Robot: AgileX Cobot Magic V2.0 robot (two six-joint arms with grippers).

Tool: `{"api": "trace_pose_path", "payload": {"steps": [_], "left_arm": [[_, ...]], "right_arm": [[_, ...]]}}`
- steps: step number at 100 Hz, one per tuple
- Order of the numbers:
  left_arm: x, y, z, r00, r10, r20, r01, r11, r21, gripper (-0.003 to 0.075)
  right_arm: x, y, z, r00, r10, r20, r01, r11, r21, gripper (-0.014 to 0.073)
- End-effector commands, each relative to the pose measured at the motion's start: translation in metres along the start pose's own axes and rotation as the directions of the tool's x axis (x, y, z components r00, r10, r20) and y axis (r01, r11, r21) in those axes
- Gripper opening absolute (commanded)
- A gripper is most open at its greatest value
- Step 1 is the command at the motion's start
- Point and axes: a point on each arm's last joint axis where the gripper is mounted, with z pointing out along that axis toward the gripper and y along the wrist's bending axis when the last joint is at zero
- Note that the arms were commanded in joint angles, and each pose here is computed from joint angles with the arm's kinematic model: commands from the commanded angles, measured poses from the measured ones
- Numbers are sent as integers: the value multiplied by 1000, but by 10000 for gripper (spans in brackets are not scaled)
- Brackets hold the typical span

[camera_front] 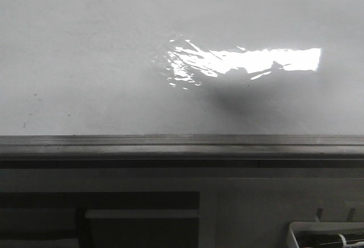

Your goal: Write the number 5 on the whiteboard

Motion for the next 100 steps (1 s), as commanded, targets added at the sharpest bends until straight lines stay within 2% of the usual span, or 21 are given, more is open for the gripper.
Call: {"api": "trace_pose_path", "payload": {"steps": [1, 31, 54, 79, 100], "left_arm": [[-13, 1, -2, 997, -33, 69, 35, 999, -24, -20], [-13, 1, -2, 997, -33, 70, 35, 999, -25, -20], [-13, 1, -2, 997, -33, 67, 35, 999, -23, -20], [-12, 1, -2, 997, -33, 64, 34, 999, -19, -20], [-12, 1, -2, 997, -33, 64, 34, 999, -19, -20]], "right_arm": [[-22, 0, -7, 990, 1, 144, -2, 1000, 9, -41], [-14, 1, 16, 997, 3, 78, -3, 1000, 3, -41], [-24, -1, 30, 995, -17, 94, 16, 1000, 13, -40], [-19, -22, 36, 1000, 3, 11, -4, 997, 81, -40], [-18, -23, 37, 1000, 6, 6, -6, 996, 86, -40]]}}
